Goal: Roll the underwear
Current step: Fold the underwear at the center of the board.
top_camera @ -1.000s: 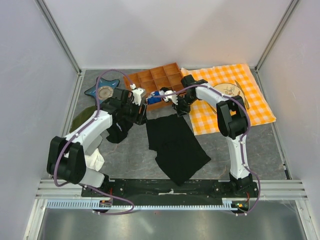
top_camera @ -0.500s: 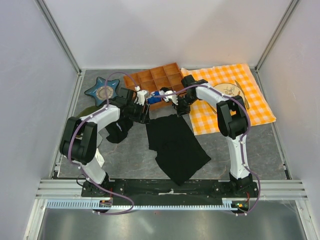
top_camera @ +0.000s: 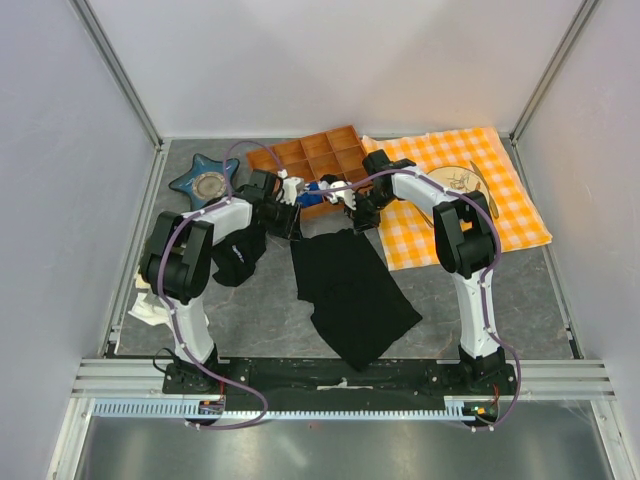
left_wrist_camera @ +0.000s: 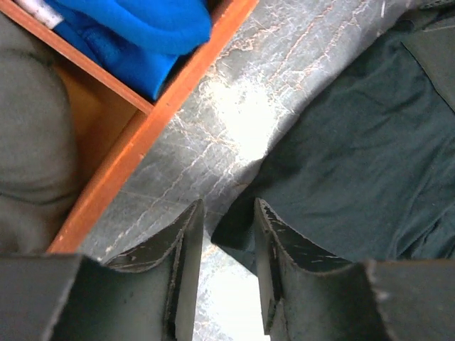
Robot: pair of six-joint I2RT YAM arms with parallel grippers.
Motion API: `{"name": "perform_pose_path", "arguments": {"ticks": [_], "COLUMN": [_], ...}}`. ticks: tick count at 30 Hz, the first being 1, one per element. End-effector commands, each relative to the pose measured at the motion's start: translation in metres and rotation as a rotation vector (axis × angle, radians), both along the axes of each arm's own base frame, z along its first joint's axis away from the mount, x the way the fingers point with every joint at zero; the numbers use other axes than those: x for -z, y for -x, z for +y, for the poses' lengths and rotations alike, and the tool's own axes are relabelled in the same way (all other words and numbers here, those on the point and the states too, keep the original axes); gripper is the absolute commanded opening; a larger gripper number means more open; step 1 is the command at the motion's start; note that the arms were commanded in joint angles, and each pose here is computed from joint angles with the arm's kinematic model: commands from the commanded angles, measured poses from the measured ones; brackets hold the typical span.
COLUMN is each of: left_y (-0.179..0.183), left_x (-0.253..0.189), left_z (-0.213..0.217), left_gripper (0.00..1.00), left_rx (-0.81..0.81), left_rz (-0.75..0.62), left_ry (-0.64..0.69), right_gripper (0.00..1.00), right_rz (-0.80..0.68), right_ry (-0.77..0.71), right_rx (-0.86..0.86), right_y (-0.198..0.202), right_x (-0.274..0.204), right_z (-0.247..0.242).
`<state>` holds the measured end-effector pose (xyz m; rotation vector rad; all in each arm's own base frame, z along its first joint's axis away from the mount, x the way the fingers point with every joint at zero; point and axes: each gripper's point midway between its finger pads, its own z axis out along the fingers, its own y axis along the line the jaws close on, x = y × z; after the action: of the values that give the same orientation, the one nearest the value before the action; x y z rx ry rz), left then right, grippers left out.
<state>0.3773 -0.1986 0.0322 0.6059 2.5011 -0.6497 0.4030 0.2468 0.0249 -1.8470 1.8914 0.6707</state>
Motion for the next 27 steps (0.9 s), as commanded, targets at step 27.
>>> {"name": "perform_pose_path", "arguments": {"ticks": [27], "left_y": [-0.013], "left_x": [-0.148], "left_z": [0.018], "left_gripper": [0.02], "left_rx": [-0.050], "left_rz": [-0.352], "left_ry": [-0.005], "right_gripper": [0.00], "right_rz": [-0.209], "right_ry": [-0.263], "right_rx": [0.113], "right_y": [-0.011], "right_x": [-0.155], "right_z": [0.023]}}
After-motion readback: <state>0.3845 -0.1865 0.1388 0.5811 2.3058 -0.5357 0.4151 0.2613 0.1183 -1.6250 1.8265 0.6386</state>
